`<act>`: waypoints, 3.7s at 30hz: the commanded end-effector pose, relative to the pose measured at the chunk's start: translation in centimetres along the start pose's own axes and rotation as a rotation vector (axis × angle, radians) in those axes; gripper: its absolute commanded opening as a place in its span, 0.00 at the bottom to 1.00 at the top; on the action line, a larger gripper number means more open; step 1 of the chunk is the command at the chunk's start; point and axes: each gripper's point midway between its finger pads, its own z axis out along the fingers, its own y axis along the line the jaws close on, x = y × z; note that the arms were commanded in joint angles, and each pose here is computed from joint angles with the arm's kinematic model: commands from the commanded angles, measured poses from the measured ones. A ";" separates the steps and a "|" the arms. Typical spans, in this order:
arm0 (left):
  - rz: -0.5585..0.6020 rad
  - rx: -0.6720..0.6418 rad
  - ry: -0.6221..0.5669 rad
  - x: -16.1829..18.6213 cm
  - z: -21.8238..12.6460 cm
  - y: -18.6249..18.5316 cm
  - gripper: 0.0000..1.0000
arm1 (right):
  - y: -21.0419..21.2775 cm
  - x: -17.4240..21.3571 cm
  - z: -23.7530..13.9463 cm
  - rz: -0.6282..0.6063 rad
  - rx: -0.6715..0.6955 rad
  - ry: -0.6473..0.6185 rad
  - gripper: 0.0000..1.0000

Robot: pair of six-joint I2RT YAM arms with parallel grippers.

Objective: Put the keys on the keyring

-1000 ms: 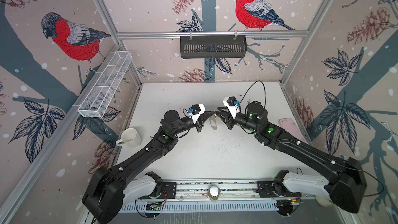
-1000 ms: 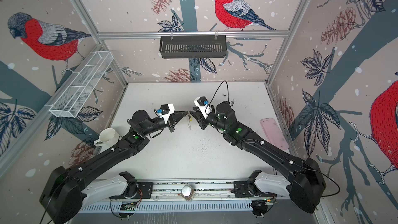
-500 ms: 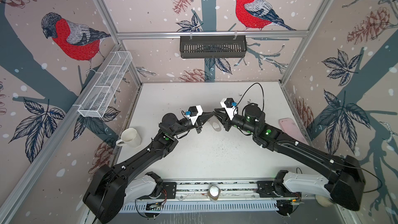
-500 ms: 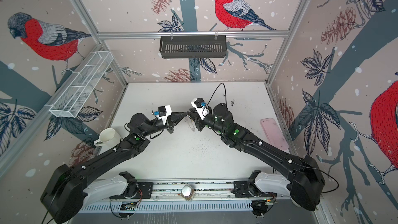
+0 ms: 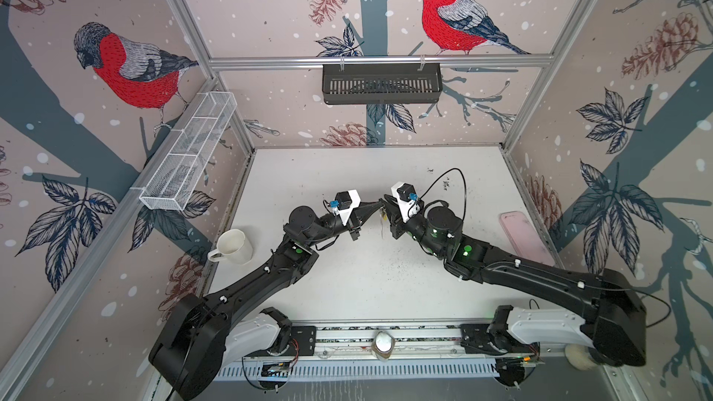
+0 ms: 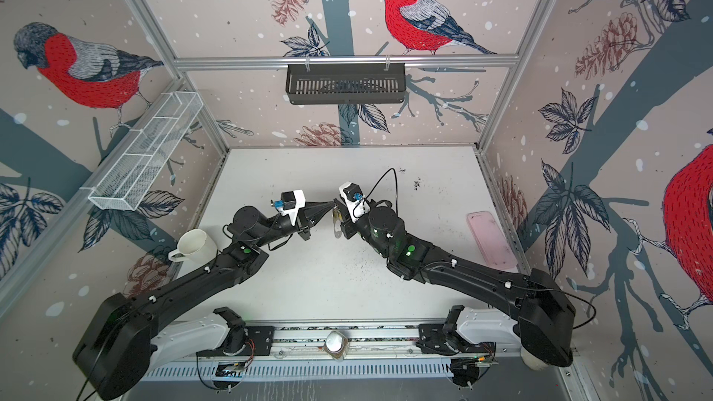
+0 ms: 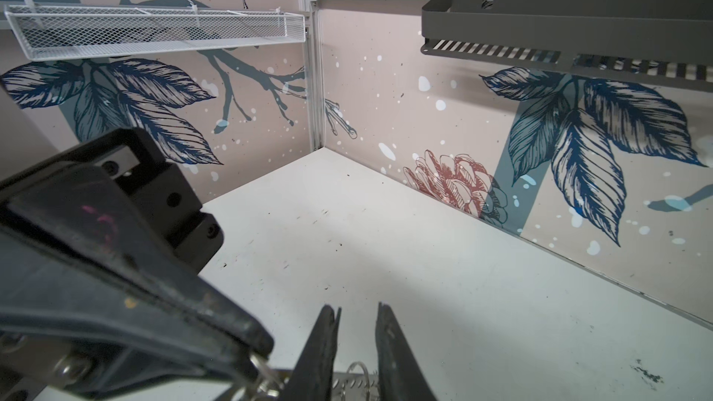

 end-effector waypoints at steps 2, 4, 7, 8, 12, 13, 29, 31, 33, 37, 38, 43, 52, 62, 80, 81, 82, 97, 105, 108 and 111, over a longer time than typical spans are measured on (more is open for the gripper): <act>0.051 -0.051 -0.093 -2.4 -0.3 0.8 0.00 | 1.8 0.6 0.2 -0.019 -0.066 -0.004 0.25; 0.050 -0.055 -0.098 -2.5 -0.4 0.8 0.00 | 1.4 0.5 0.2 -0.019 -0.048 -0.005 0.26; 0.049 -0.062 -0.105 -2.5 -0.7 1.0 0.00 | 1.3 1.8 0.7 -0.029 -0.030 0.021 0.29; 0.047 -0.061 -0.104 -2.4 -0.7 0.9 0.00 | 1.3 1.9 0.8 -0.032 -0.029 0.025 0.30; 0.042 -0.056 -0.101 -2.3 -0.7 1.0 0.00 | 1.4 2.1 0.9 -0.036 -0.030 0.028 0.31; 0.040 -0.057 -0.099 -2.2 -0.7 1.0 0.00 | 1.3 2.0 0.9 -0.037 -0.024 0.028 0.31; 0.043 -0.064 -0.106 -2.4 -1.4 1.1 0.00 | -0.5 -1.0 -1.4 -0.024 0.027 -0.045 0.35; 0.039 -0.064 -0.104 -2.3 -1.4 1.1 0.00 | -0.1 -1.2 -1.8 -0.022 0.005 -0.056 0.35; 0.040 -0.065 -0.106 -2.3 -1.4 1.1 0.00 | 0.2 -1.3 -2.1 -0.024 -0.010 -0.057 0.35; 0.039 -0.058 -0.104 -2.3 -1.4 1.0 0.00 | 1.1 -1.2 -2.6 -0.029 -0.056 -0.060 0.35; 0.038 -0.054 -0.101 -2.2 -1.3 1.0 0.00 | 1.2 -1.2 -2.7 -0.030 -0.062 -0.060 0.35; 0.035 -0.025 -0.102 -2.3 -1.3 0.5 0.00 | 1.0 -1.2 -2.5 -0.027 -0.049 -0.060 0.35; 0.025 0.035 -0.092 -2.2 -1.1 -0.3 0.00 | 1.4 -1.1 -1.9 -0.032 -0.072 -0.054 0.27; 0.001 0.078 -0.115 -2.1 -0.9 -0.8 0.00 | 3.6 -0.6 -2.2 -0.062 -0.210 -0.050 0.19; -0.004 0.082 -0.132 -2.3 -1.0 -0.9 0.00 | 6.4 -0.6 -3.3 -0.133 -0.380 -0.065 0.02; -0.005 0.084 -0.133 -2.3 -1.0 -0.9 0.00 | 6.7 -0.5 -3.3 -0.138 -0.394 -0.061 0.02; -0.004 0.085 -0.133 -2.3 -1.0 -0.9 0.00 | 6.8 -0.5 -3.3 -0.142 -0.403 -0.057 0.02; -0.017 0.084 -0.166 -2.8 -2.0 -0.8 0.00 | 3.3 -0.3 -3.8 -0.158 -0.284 -0.037 0.37; -0.057 0.147 -0.155 -2.3 -2.2 -0.7 0.00 | 0.1 -2.9 -6.0 -0.113 -0.282 -0.129 0.30; -0.074 0.187 -0.131 -2.0 -1.8 -1.0 0.00 | 0.1 -3.2 -6.0 -0.131 -0.307 -0.137 0.22; -0.082 0.197 -0.123 -1.8 -1.7 -1.0 0.00 | 0.7 -2.5 -5.2 -0.147 -0.362 -0.104 0.20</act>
